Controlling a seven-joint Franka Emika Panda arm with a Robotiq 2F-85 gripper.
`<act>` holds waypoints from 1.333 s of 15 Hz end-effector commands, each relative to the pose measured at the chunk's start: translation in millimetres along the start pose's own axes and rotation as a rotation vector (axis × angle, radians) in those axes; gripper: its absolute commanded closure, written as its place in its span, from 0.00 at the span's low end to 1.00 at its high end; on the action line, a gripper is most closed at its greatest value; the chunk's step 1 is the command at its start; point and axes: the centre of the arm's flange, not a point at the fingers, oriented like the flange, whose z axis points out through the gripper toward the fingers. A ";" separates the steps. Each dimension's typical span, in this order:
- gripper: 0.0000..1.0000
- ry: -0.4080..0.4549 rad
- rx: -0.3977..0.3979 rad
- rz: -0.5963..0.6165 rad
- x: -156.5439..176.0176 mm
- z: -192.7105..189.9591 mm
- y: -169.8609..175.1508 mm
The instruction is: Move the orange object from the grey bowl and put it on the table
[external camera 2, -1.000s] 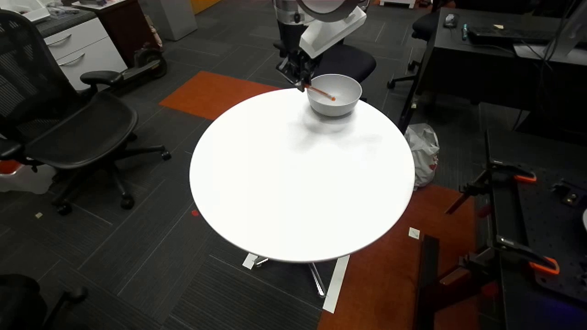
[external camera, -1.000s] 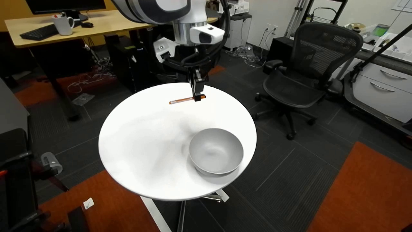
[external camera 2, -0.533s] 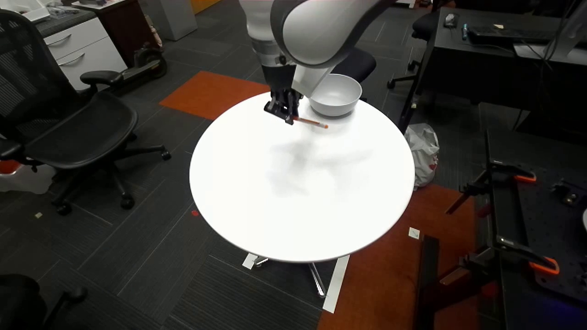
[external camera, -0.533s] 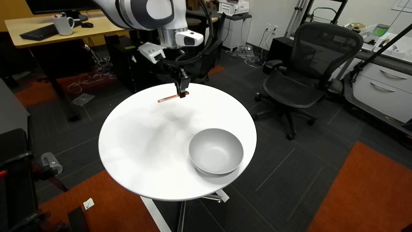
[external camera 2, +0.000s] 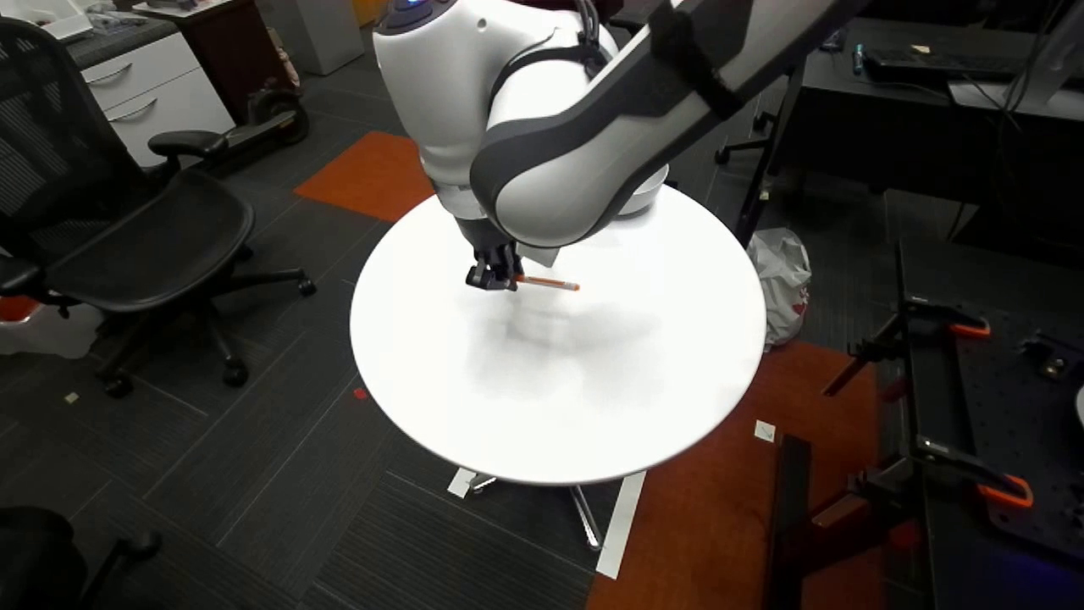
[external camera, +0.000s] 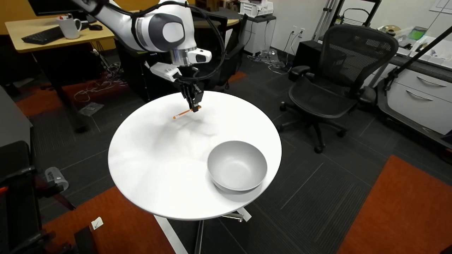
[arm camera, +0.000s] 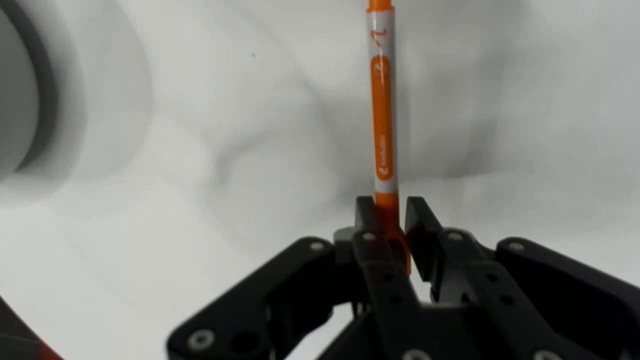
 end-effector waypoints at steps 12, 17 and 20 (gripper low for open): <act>0.04 0.066 0.013 -0.029 27.2 -6.7 10.7; 0.00 0.072 0.023 -0.029 28.9 -11.9 21.4; 0.00 0.062 0.034 -0.064 29.0 -11.0 26.3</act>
